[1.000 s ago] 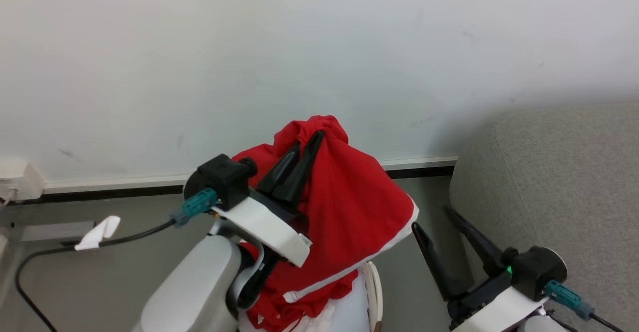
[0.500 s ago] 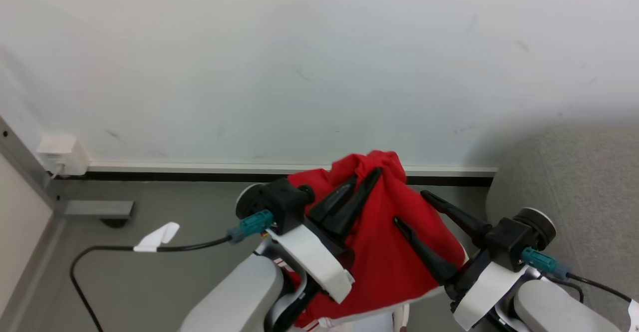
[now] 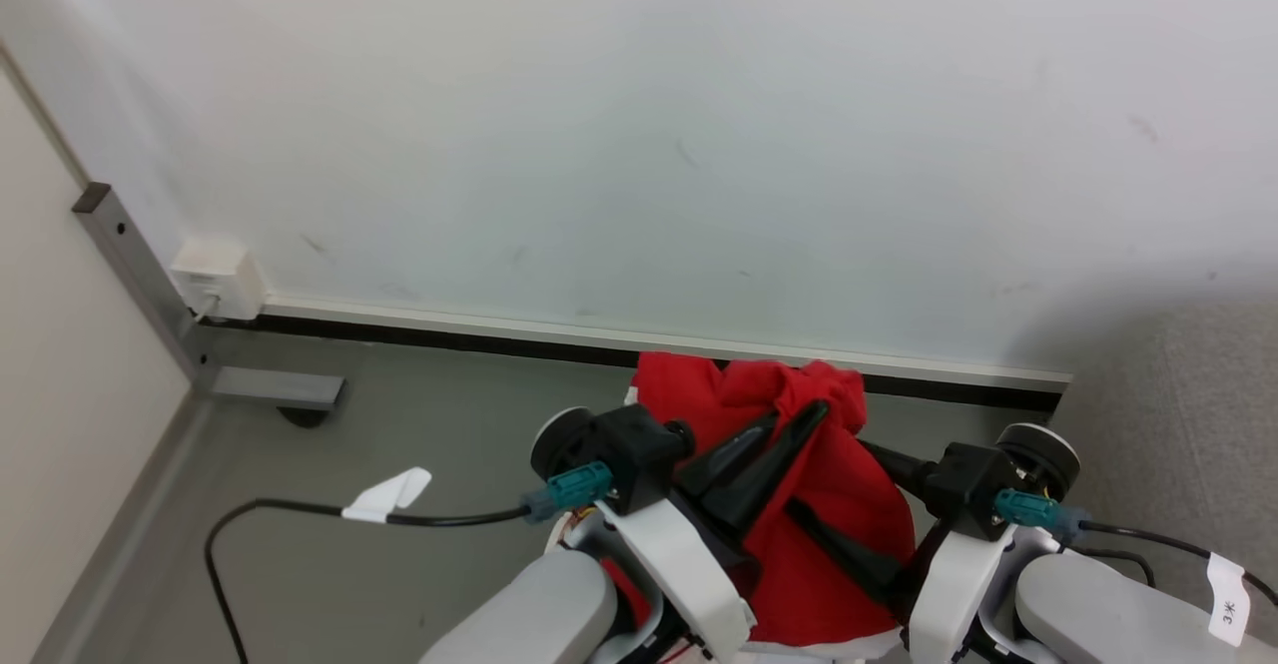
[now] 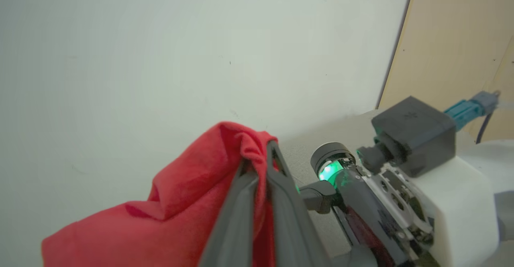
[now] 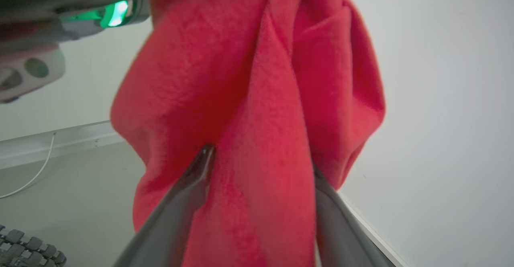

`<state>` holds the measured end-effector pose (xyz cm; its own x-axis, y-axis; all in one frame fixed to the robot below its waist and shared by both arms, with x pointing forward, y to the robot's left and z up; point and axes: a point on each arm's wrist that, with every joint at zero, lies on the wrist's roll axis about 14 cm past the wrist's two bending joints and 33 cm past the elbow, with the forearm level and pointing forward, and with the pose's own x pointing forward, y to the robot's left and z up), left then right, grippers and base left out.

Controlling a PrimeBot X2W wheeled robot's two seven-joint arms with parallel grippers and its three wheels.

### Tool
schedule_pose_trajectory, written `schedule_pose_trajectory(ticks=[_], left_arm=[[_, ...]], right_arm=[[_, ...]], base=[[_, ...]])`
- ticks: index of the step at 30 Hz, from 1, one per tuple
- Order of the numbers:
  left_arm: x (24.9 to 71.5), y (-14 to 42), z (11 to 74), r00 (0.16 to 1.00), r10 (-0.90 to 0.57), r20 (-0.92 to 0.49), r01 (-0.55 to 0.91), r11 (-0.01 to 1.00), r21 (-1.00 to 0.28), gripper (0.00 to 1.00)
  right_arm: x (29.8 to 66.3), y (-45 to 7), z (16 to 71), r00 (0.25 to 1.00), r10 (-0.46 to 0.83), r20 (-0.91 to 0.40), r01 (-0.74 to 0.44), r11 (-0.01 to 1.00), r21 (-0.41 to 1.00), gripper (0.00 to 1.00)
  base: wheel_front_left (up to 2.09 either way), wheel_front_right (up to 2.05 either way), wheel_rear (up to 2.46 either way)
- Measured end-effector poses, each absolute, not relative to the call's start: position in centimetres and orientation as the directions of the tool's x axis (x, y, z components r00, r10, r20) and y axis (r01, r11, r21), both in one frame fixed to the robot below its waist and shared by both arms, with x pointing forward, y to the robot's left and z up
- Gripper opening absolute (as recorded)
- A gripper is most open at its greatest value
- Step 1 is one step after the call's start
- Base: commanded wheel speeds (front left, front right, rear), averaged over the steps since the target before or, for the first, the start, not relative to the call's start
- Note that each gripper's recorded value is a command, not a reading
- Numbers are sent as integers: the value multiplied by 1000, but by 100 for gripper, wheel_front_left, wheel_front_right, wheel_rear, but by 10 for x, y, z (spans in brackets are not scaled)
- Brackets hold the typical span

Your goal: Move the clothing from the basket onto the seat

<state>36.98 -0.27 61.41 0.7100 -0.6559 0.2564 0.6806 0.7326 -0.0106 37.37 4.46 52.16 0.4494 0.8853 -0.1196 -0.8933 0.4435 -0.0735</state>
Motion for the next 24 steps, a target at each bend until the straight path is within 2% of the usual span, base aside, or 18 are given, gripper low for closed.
schedule_pose_trajectory(ticks=[10, 11, 12, 13, 17, 24], left_arm=[[364, 1, 615, 714, -651, 258, 678, 735, -22, 0], [364, 1, 615, 714, -651, 258, 678, 734, -22, 0], [365, 1, 615, 713, -652, 259, 679, 734, -22, 0], [365, 1, 615, 713, -652, 260, 679, 734, -23, 0], [367, 1, 615, 712, -652, 260, 679, 734, -22, 0], [375, 7, 614, 733, -628, 261, 658, 752, -38, 0]], right_arm=[[370, 66, 513, 424, 894, -144, -905, 423, -39, 100], [368, 67, 510, 421, 894, -152, -906, 421, -33, 50], [366, 67, 507, 420, 892, -166, -906, 422, -26, 5], [364, 67, 503, 420, 890, -177, -906, 424, -16, 0], [365, 63, 504, 431, 887, -166, -900, 437, -1, 0], [382, 42, 514, 505, 852, -136, -859, 512, 21, 0]], base=[[0, 0, 0], [0, 0, 0], [0, 0, 0], [0, 0, 0], [0, 0, 0], [0, 0, 0]])
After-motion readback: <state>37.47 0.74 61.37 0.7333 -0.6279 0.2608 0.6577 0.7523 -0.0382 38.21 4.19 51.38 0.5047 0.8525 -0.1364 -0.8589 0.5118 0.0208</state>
